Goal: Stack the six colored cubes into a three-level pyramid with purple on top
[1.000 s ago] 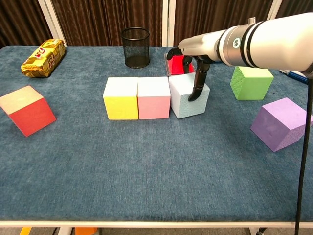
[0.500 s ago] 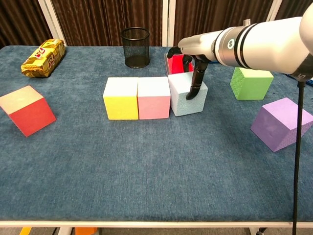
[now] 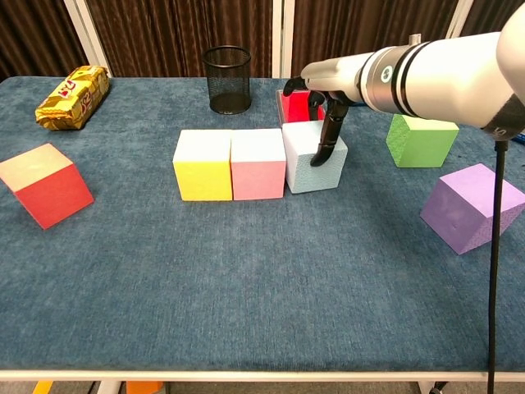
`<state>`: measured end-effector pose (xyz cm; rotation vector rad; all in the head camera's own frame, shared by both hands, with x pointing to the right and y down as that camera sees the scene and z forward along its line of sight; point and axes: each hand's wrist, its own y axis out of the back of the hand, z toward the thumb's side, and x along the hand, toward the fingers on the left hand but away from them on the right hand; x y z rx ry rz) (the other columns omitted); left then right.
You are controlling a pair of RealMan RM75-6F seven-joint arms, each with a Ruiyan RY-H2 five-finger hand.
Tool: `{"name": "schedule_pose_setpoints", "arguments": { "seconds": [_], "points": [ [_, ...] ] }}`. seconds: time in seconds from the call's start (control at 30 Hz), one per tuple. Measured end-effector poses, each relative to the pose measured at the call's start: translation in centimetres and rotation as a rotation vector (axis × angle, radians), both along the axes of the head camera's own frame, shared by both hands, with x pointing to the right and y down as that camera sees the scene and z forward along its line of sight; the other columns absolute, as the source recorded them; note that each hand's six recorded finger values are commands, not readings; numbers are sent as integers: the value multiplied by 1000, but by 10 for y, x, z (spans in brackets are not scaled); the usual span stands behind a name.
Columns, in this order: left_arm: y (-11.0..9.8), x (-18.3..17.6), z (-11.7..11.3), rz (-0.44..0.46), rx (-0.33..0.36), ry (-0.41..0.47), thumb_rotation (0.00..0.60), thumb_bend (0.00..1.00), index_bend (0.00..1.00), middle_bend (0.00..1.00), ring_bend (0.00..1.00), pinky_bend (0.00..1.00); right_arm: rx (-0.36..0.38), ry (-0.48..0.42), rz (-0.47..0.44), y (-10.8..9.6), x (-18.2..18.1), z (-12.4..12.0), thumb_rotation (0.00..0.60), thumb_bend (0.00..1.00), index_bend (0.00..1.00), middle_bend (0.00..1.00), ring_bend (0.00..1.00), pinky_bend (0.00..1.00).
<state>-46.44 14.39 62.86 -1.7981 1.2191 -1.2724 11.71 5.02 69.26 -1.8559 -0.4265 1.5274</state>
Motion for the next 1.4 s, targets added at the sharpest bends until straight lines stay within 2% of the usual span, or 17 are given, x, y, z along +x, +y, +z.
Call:
{"name": "schedule_pose_setpoints", "arguments": {
  "seconds": [1.23, 1.33, 1.4],
  "points": [
    [2, -2, 0, 4, -12, -3, 600, 200, 77, 89, 0, 57, -9, 0, 29, 8, -10, 6, 600, 76, 0, 648, 155, 0],
    [2, -2, 0, 6, -12, -3, 600, 199, 77, 89, 0, 57, -16, 7, 26, 9, -9, 7, 600, 54, 0, 593, 151, 0],
    [1, -1, 0, 7, -11, -3, 600, 199, 77, 89, 0, 57, -26, 9, 26, 11, -8, 7, 600, 31, 0, 462, 125, 0]
  ]
}}
